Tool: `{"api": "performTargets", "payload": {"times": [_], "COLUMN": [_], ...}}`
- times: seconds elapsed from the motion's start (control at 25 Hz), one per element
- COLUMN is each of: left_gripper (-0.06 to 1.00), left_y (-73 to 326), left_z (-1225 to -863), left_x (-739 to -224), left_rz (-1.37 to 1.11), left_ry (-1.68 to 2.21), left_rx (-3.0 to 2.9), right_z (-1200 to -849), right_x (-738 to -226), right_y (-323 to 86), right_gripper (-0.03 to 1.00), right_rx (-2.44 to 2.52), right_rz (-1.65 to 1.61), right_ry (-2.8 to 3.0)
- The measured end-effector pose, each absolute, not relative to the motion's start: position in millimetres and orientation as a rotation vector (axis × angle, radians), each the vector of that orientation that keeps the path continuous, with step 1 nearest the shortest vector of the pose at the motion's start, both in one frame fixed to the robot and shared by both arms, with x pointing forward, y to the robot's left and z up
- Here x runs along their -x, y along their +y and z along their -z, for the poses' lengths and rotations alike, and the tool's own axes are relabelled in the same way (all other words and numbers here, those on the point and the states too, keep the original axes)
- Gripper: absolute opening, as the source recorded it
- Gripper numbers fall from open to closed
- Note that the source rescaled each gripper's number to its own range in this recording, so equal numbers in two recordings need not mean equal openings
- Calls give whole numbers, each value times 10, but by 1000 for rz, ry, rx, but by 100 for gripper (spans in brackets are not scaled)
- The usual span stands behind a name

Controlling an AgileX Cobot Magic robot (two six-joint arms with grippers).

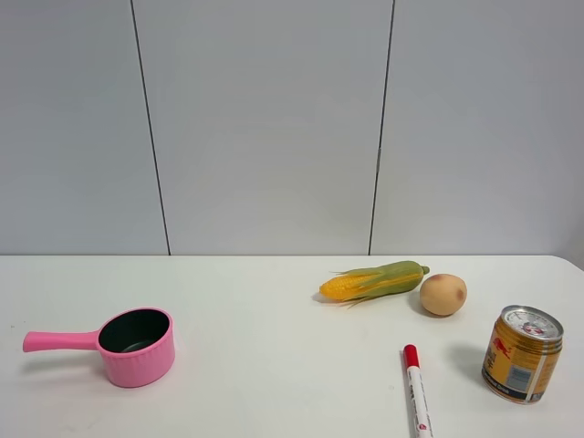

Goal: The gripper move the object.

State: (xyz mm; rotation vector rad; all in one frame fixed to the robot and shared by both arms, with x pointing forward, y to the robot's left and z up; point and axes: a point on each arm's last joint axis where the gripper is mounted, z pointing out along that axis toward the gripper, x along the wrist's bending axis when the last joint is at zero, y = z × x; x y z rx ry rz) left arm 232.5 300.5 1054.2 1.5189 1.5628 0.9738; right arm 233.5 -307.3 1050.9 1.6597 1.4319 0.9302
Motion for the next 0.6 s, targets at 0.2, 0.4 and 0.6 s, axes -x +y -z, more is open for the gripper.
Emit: {"api": "performTargets", "payload": {"times": [0.2, 0.4, 0.6], "left_gripper": [100, 100, 100], "left_y": [3005, 3005, 3005], "left_z": [-10542, -10542, -10542], "left_x": [-2325, -2325, -2325], "left_rz": [-974, -974, -974], "left_ry": [1563, 1563, 1563], "left_rx": [-1519, -1519, -1519], "right_z": [-10509, -10509, -10509], "right_x": [-2335, -2335, -2335], "right_y": [-3073, -3073, -3073], "right_gripper": [83, 83, 83], "right_rx": [-1660, -1660, -1660], "right_rz": [-930, -930, -930], "right_ry": [1432, 1432, 1432]}}
